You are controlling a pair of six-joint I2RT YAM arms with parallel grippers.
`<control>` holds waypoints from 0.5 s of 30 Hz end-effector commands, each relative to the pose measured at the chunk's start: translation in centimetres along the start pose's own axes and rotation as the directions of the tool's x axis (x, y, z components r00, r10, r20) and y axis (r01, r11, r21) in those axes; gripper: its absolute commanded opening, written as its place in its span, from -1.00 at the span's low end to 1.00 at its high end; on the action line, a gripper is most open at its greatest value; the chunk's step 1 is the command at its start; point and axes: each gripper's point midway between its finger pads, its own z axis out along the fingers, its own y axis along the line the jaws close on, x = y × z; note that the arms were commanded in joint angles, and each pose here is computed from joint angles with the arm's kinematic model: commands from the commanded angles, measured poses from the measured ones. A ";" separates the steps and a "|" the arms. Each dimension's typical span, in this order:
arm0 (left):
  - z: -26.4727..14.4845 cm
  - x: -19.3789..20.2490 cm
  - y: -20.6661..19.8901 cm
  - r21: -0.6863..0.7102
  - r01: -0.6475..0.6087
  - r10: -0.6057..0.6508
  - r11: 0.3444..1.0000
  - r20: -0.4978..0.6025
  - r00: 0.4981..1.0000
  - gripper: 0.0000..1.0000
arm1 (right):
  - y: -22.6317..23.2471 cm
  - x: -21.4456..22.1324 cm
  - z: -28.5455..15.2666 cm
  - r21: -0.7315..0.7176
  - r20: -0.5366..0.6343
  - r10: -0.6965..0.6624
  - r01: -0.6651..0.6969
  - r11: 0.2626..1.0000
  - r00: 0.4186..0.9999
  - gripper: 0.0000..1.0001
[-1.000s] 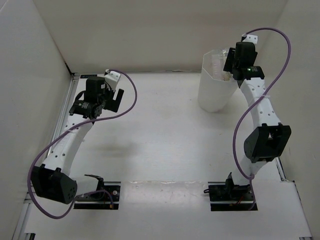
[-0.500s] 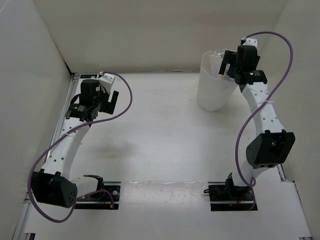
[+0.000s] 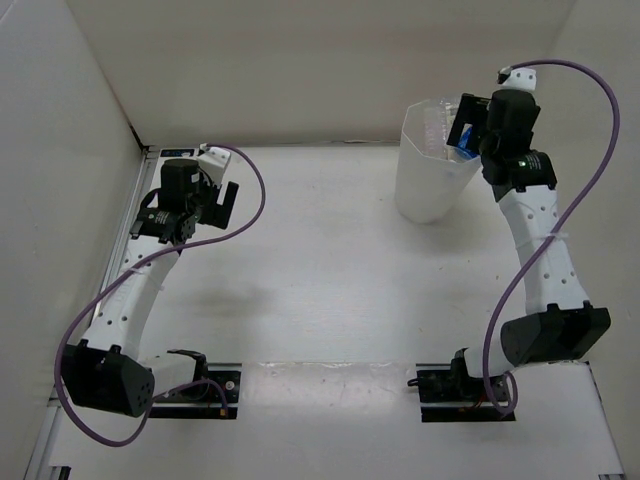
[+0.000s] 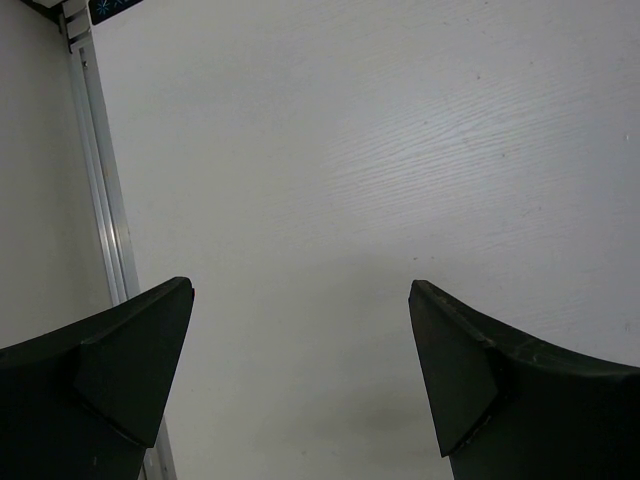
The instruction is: Put the plastic bottles in the bin
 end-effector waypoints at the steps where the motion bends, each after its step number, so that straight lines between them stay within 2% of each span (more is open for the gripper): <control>1: -0.9 -1.8 0.6 -0.011 0.004 -0.003 1.000 0.056 0.998 1.00 | -2.5 -4.1 -3.4 0.069 0.129 0.047 -0.057 0.996 0.991 1.00; 3: -1.3 -0.7 1.7 -0.061 0.028 -0.026 0.998 0.037 0.999 1.00 | -4.0 -4.1 -4.3 0.097 0.134 0.119 -0.132 0.986 0.984 1.00; 7: -1.7 3.0 3.0 -0.140 0.049 -0.053 0.989 -0.026 0.998 1.00 | -9.9 0.8 -5.6 0.276 0.024 0.194 -0.193 0.942 0.981 1.00; 8: -1.8 3.8 3.1 -0.157 0.046 -0.053 0.987 -0.040 0.998 1.00 | -11.1 3.6 -5.3 0.331 -0.031 0.210 -0.188 0.925 0.977 1.00; 10: -2.0 6.0 3.6 -0.189 0.056 -0.071 0.980 -0.074 0.995 1.00 | -13.3 6.4 -6.0 0.382 -0.059 0.308 -0.263 0.886 0.950 1.00; 11: -2.2 6.6 3.7 -0.202 0.053 -0.071 0.978 -0.084 0.994 1.00 | -13.7 9.9 -5.9 0.407 -0.131 0.345 -0.267 0.874 0.929 1.00; 12: -2.3 7.2 3.8 -0.210 0.068 -0.088 0.975 -0.088 0.992 1.00 | -14.7 10.9 -6.6 0.431 -0.108 0.415 -0.334 0.839 0.903 1.00; 15: -2.8 9.1 4.3 -0.253 0.083 -0.114 0.964 -0.109 0.987 1.00 | -14.2 16.1 -7.3 0.443 -0.180 0.491 -0.375 0.814 0.853 1.00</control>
